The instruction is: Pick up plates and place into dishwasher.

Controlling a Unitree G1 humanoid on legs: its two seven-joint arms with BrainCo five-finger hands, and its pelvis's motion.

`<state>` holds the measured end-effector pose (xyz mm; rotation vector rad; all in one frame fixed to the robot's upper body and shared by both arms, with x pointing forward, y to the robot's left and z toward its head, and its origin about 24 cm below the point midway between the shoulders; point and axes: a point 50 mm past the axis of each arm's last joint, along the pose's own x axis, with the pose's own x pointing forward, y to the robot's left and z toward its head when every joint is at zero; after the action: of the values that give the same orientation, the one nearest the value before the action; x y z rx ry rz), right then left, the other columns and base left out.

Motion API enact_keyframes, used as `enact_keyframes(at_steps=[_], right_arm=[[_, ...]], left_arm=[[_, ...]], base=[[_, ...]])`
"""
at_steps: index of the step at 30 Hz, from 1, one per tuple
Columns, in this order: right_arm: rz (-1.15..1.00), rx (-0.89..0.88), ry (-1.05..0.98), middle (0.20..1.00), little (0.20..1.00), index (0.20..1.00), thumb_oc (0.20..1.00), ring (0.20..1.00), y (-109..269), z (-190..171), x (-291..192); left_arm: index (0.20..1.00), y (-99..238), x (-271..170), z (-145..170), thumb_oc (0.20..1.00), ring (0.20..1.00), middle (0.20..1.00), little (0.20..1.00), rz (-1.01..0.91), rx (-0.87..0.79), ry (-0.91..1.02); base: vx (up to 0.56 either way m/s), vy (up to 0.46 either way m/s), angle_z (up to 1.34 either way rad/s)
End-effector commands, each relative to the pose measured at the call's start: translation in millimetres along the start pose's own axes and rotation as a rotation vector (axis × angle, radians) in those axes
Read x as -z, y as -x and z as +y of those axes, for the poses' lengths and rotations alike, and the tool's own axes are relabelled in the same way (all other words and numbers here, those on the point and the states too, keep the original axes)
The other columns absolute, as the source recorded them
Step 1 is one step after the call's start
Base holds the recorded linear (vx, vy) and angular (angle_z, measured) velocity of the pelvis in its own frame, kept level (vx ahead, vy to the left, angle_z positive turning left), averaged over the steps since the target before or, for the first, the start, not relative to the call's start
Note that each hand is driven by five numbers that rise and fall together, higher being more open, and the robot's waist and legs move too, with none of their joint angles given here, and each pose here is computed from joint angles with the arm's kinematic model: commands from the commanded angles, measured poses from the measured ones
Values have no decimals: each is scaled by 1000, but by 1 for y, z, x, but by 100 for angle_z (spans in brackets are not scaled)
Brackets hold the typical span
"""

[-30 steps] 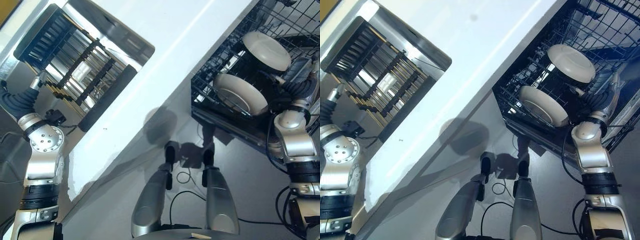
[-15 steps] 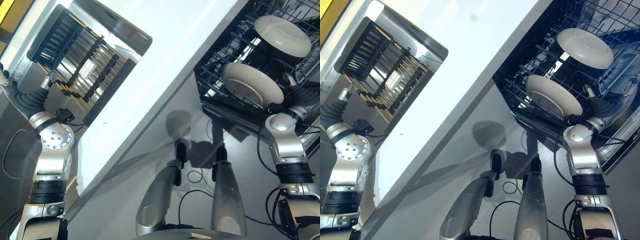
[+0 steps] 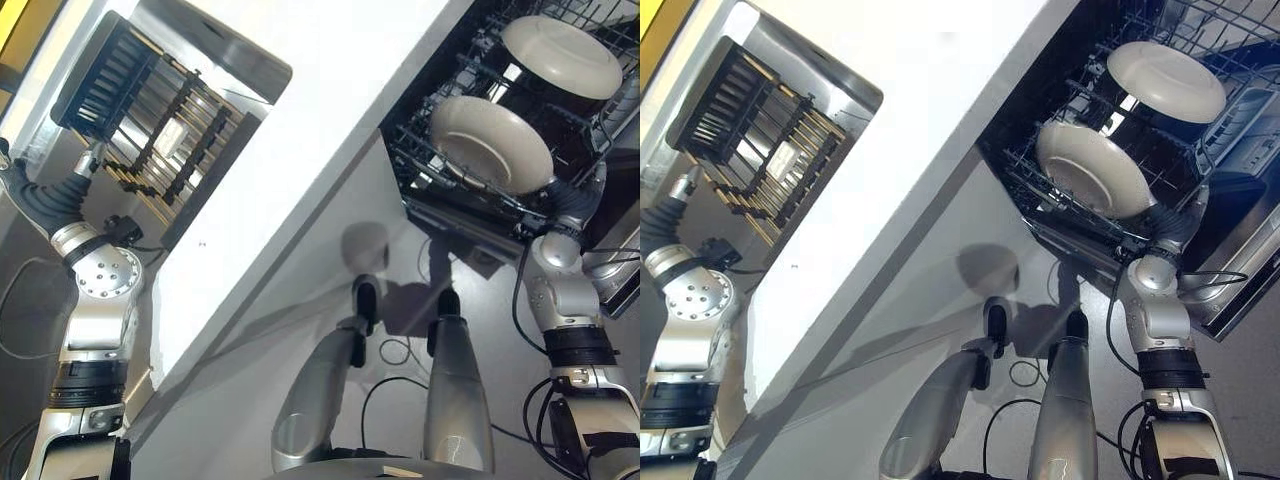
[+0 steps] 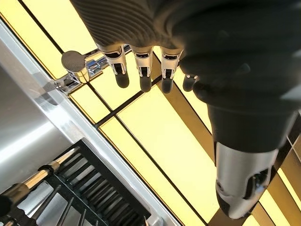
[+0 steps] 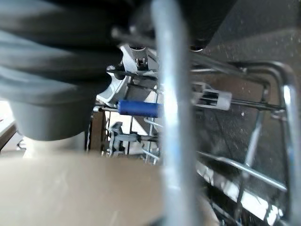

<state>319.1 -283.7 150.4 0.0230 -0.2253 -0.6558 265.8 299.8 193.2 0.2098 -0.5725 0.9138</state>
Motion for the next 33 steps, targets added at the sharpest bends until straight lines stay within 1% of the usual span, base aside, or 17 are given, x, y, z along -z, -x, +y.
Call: enact_keyframes(at_steps=[1,6,12,18,24,27,33], right_arm=[[-153,-319,-85,1000,1000,1000,1000,1000,9,55,-36],[-151,-378,-70,1000,1000,1000,1000,1000,13,71,-39],[-152,-409,-77,1000,1000,1000,1000,1000,18,86,-44],[-202,-445,-109,1000,1000,1000,1000,1000,23,105,-66],[-273,-473,-132,1000,1000,1000,1000,1000,24,130,-98],[-268,-482,-133,1000,1000,1000,1000,1000,22,141,-107],[-279,-476,-123,1000,1000,1000,1000,1000,16,146,-116]], left_arm=[[1000,32,6,-25,1000,1000,1000,1000,55,70,74],[1000,36,7,-28,1000,1000,1000,1000,70,74,84],[1000,41,10,-27,1000,1000,1000,1000,94,87,84],[1000,47,16,-25,1000,1000,1000,1000,116,118,76],[1000,51,20,-24,1000,1000,1000,1000,116,168,84],[1000,54,24,-20,1000,1000,1000,1000,126,186,87],[1000,56,25,-10,1000,1000,1000,1000,123,221,106]], base=[[57,91,-1],[87,126,-1],[133,133,6],[134,93,17],[114,56,18],[123,87,13],[116,25,21]])
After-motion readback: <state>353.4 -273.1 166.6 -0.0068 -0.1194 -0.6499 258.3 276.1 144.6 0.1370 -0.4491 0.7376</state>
